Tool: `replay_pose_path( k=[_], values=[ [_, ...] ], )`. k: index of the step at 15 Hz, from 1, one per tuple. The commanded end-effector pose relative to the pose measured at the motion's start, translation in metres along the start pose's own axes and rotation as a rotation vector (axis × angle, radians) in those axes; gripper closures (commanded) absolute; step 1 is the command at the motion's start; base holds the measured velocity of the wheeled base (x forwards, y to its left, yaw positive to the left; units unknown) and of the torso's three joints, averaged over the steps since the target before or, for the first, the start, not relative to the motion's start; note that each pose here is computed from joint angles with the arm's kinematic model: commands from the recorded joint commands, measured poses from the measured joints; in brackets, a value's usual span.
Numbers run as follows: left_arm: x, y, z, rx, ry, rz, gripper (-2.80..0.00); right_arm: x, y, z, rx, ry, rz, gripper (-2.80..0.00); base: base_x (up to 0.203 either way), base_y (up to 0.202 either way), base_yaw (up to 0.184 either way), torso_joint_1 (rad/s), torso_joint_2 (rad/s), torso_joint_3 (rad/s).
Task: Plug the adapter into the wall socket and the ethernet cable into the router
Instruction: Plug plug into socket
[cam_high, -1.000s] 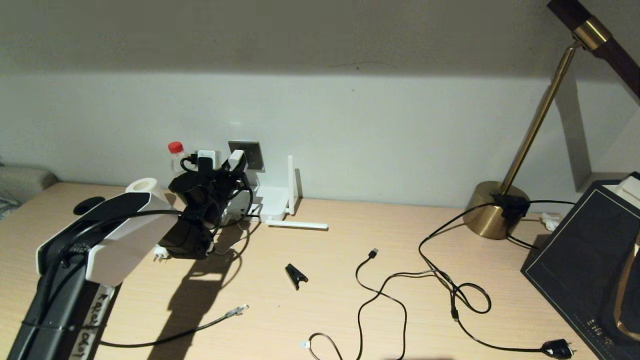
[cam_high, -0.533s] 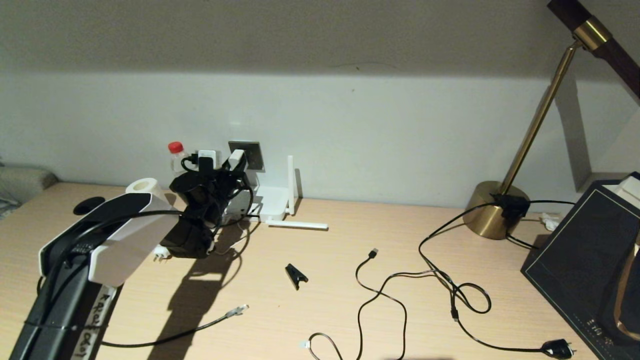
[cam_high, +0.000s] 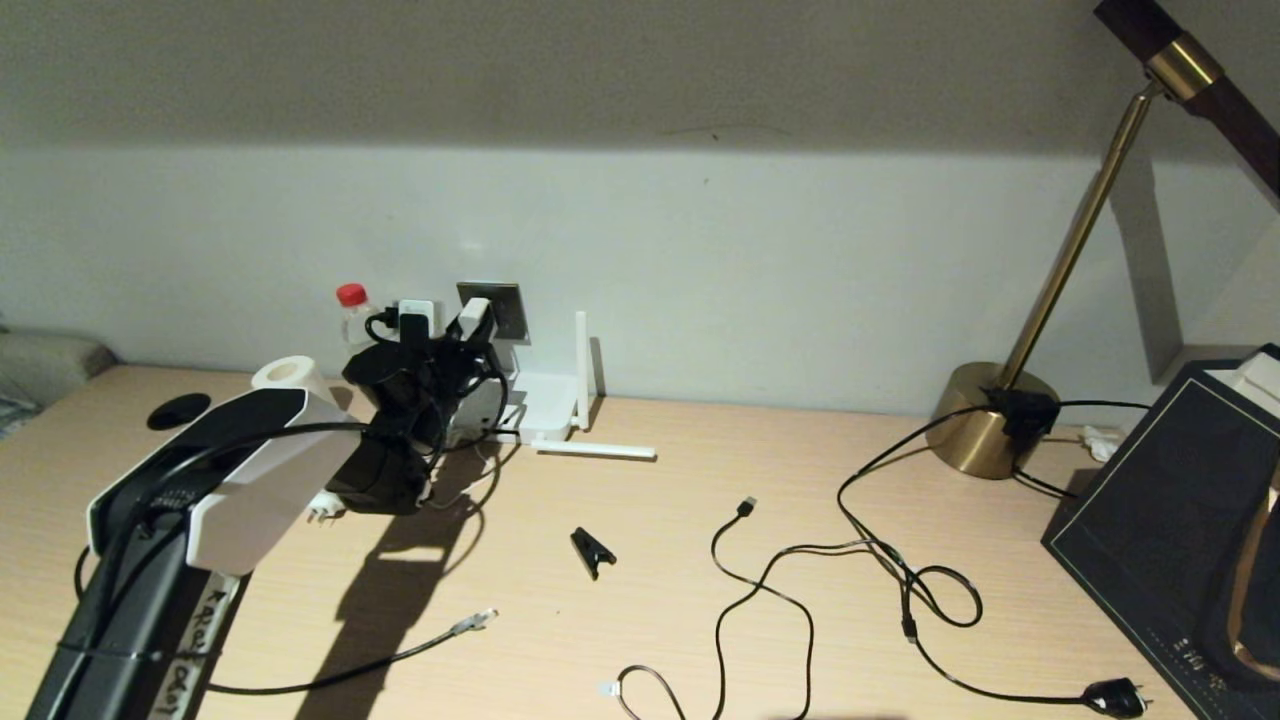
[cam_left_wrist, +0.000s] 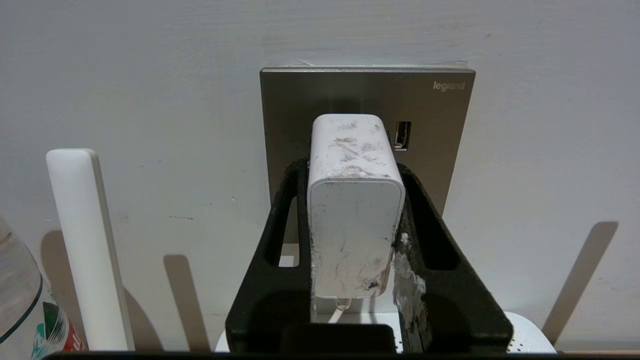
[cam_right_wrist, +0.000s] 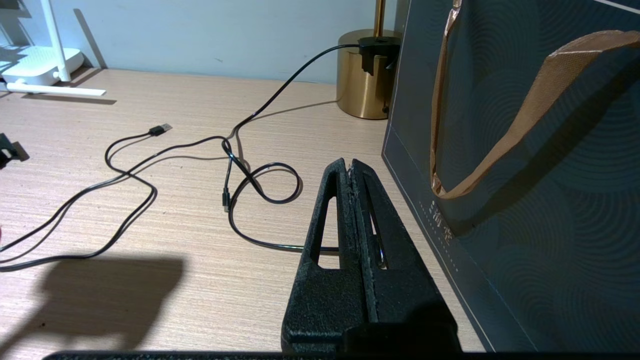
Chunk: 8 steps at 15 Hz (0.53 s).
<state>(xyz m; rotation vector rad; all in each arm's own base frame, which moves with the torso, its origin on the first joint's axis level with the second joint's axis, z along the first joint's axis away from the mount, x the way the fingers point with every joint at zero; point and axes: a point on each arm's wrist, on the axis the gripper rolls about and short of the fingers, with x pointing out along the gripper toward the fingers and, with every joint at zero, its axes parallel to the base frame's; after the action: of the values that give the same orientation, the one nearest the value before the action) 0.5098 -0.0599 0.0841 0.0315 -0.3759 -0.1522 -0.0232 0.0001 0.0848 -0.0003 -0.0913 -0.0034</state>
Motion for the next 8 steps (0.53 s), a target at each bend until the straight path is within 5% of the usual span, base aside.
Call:
replay_pose_path(
  k=[1,8],
  values=[
    [-0.0002,-0.0002,-0.0026,0.000,-0.001,-0.002,0.00,0.0020,0.0000,-0.0099,0.000,0.036,0.000,0.00,0.000,0.000,0.000,0.000,0.00,0.000],
    [0.0035,-0.0002,-0.0023,0.001,-0.002,0.000,0.00,0.0020,0.0000,-0.0099,0.000,0.036,0.000,0.00,0.000,0.000,0.000,0.000,0.00,0.000]
  ],
)
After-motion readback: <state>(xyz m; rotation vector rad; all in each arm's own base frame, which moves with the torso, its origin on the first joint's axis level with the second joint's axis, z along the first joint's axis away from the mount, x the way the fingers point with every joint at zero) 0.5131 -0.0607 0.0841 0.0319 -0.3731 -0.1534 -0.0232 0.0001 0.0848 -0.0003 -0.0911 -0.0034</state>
